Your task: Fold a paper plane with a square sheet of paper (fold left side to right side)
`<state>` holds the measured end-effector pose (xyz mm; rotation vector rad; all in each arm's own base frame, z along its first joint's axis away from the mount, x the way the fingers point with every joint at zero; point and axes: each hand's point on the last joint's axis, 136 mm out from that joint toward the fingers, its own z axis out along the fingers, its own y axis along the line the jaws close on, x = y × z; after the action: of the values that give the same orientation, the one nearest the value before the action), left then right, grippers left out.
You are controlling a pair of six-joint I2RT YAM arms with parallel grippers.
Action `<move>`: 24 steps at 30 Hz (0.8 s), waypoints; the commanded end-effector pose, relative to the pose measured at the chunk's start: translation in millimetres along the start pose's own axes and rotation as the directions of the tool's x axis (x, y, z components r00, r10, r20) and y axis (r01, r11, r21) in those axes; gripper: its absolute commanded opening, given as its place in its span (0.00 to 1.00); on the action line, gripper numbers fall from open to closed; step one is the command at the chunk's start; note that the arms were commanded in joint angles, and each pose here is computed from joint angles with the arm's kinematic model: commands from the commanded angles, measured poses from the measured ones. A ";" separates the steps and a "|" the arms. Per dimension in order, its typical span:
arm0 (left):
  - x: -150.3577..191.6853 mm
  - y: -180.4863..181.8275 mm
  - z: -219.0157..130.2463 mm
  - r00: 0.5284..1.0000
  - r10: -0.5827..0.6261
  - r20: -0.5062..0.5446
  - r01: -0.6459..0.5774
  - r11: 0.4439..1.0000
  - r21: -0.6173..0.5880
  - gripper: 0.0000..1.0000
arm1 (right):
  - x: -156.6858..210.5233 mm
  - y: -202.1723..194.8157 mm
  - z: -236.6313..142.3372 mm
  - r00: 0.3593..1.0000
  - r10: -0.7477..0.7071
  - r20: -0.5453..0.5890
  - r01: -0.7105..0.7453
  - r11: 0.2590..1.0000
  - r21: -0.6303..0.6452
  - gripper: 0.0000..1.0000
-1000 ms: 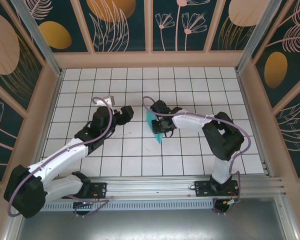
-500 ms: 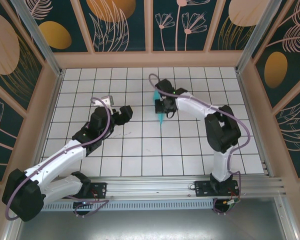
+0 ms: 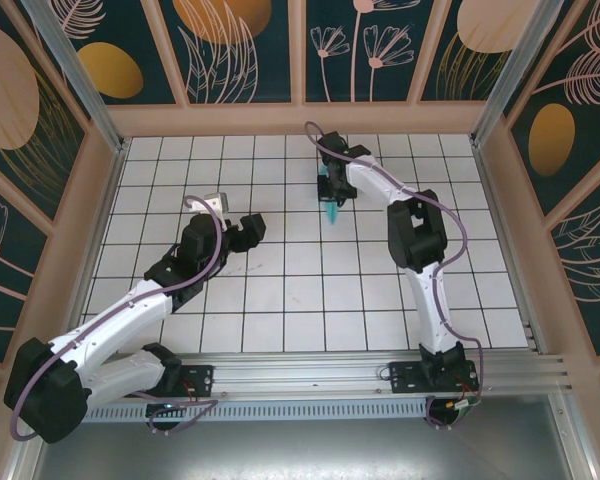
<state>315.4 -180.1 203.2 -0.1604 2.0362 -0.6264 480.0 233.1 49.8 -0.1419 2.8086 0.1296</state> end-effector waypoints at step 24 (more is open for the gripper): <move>-24.0 -10.7 -1.2 1.000 0.008 -0.013 -0.008 1.000 0.020 0.98 | 15.7 2.8 -51.7 0.997 -0.080 -0.002 0.080 0.997 0.024 0.40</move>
<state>321.0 -180.0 216.7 -0.1395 2.0565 -0.6084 458.5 230.2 44.7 -0.2264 2.8651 0.0899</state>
